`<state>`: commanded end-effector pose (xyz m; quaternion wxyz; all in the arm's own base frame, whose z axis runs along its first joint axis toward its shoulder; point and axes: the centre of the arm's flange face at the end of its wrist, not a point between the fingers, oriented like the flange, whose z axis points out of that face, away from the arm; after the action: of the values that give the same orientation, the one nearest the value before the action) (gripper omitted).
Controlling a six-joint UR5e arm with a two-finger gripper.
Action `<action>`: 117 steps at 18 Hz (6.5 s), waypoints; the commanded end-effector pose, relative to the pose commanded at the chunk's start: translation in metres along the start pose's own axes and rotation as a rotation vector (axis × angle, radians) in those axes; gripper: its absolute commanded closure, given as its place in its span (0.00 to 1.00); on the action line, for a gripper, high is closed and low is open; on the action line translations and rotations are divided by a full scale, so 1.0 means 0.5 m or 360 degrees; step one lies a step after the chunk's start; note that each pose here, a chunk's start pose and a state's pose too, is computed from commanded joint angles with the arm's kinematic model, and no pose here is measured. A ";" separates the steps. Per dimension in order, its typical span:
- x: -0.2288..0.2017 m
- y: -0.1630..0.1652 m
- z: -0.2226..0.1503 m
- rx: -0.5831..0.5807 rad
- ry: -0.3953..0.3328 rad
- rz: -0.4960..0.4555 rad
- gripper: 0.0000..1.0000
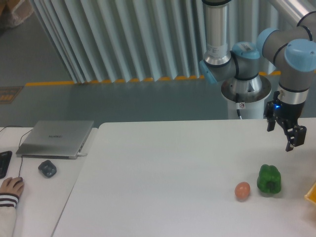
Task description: Place the red pepper on the table
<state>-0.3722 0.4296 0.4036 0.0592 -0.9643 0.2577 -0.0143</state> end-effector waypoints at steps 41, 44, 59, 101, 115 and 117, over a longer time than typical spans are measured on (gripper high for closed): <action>-0.154 0.202 0.016 0.0130 -0.0317 -0.1457 0.00; -0.183 0.272 0.015 0.0123 -0.0335 -0.1502 0.00; -0.236 0.532 0.085 0.0001 -0.0287 -0.1562 0.00; -0.195 0.562 0.135 -0.0005 -0.0181 -0.1616 0.53; -0.215 0.582 0.102 0.0010 -0.0245 -0.1637 0.00; -0.210 0.575 0.112 0.0008 -0.0224 -0.1654 0.00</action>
<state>-0.6022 0.2408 0.3135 0.0639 -0.9634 -0.2594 0.0225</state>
